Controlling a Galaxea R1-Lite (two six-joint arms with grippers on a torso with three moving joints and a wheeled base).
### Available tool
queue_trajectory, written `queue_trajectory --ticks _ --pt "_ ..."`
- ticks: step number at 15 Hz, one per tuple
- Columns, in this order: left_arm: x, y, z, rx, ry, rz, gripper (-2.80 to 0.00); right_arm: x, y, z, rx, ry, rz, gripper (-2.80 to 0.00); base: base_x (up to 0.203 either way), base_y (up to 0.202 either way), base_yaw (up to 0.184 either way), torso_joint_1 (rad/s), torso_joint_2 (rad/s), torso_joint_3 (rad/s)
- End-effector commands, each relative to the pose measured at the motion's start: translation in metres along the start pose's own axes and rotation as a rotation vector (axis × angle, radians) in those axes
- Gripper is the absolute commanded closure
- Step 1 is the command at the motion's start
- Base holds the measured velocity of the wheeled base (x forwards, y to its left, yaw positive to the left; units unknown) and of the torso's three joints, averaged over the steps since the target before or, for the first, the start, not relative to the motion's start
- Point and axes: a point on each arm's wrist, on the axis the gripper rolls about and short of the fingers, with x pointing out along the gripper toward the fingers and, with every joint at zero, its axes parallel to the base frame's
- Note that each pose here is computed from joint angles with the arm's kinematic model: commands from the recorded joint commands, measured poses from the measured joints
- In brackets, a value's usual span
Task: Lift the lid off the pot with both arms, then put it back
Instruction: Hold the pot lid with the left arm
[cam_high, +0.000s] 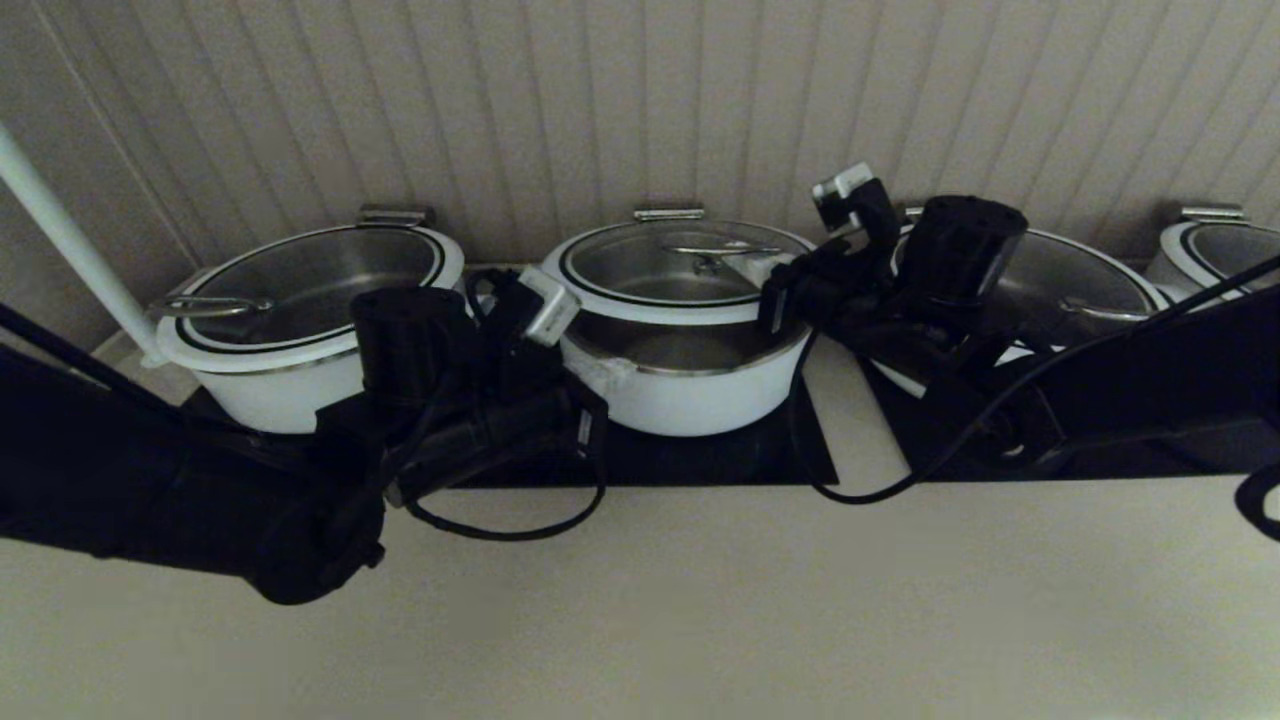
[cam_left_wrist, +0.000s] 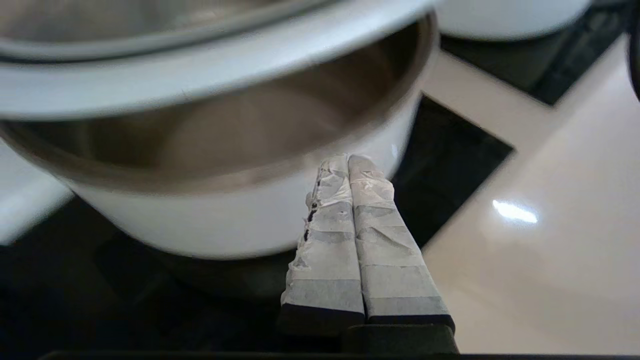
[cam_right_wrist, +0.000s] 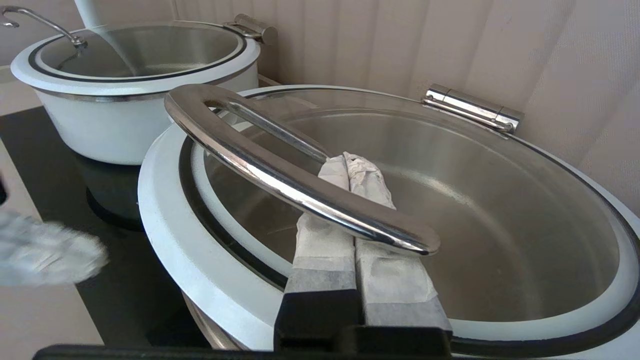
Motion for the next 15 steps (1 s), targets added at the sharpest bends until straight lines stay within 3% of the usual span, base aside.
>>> queue_trajectory --ticks 1,4,10,15 --pt "0.010 0.003 -0.002 0.005 -0.022 0.024 0.00 -0.001 0.000 0.004 -0.005 -0.012 0.001 0.00 0.000 0.000 0.000 0.000 0.00 0.000" --pt "0.021 0.007 0.004 0.012 -0.053 0.071 0.00 -0.002 0.000 0.004 -0.004 -0.011 0.001 0.00 0.000 0.000 0.000 0.000 0.00 0.000" --pt "0.030 0.009 -0.002 0.013 -0.042 0.080 0.00 -0.004 0.000 0.011 -0.008 -0.023 0.001 0.00 0.000 0.000 0.000 0.000 0.00 0.000" --pt "0.048 0.016 0.004 0.020 -0.103 0.142 0.00 -0.006 0.001 0.014 -0.009 -0.027 0.002 0.00 0.000 0.000 0.000 0.000 0.00 0.000"
